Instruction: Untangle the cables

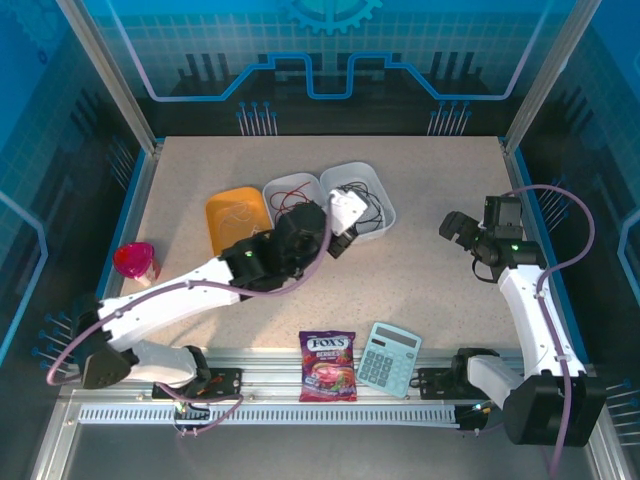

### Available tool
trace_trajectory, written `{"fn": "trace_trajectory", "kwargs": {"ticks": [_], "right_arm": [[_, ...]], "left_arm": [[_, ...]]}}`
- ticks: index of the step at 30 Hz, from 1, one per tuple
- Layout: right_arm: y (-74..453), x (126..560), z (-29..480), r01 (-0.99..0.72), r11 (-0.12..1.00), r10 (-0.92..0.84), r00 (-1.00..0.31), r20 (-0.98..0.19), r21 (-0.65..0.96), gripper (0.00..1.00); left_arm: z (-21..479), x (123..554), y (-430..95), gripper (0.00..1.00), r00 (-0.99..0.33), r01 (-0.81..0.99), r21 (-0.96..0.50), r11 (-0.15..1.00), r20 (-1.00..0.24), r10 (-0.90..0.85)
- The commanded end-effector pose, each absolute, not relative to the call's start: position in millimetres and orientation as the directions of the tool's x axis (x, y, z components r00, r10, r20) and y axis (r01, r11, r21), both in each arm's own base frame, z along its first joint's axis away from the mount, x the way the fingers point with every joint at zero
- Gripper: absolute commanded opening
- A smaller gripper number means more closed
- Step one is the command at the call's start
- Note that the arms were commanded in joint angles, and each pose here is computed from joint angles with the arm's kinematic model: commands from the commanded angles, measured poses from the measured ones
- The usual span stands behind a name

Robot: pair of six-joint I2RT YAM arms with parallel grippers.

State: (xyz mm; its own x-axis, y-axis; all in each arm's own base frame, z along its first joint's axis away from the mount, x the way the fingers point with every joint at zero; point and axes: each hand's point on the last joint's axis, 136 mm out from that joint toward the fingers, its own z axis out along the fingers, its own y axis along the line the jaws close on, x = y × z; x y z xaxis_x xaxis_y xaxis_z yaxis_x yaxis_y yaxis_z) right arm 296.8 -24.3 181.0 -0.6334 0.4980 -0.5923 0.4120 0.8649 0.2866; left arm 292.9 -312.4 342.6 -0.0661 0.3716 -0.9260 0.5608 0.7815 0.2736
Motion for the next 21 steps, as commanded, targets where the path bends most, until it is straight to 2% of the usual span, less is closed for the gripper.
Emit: {"fn": "trace_trajectory", "kwargs": {"ticks": [1, 9, 16, 21], "right_arm": [[-25.5, 299.2, 180.1, 0.412, 0.859, 0.510, -0.628, -0.588, 0.305, 1.00], [-22.0, 300.6, 179.9, 0.392, 0.865, 0.500, -0.636, -0.588, 0.312, 1.00], [-15.8, 303.8, 175.7, 0.376, 0.871, 0.491, -0.651, -0.579, 0.317, 1.00], [-9.6, 307.9, 171.3, 0.363, 0.877, 0.481, -0.665, -0.571, 0.315, 1.00]], "left_arm": [[341.8, 307.2, -261.3, 0.00, -0.140, 0.434, 0.241, 0.868, -0.934, 0.329], [302.4, 339.5, -169.8, 0.00, -0.335, 0.191, 0.151, 0.970, -0.919, 0.209], [254.9, 351.9, -95.5, 0.00, -0.481, -0.047, 0.106, 0.993, -0.874, 0.070], [224.6, 355.0, -76.3, 0.00, -0.514, -0.083, 0.001, 0.997, -0.857, -0.042]]}}
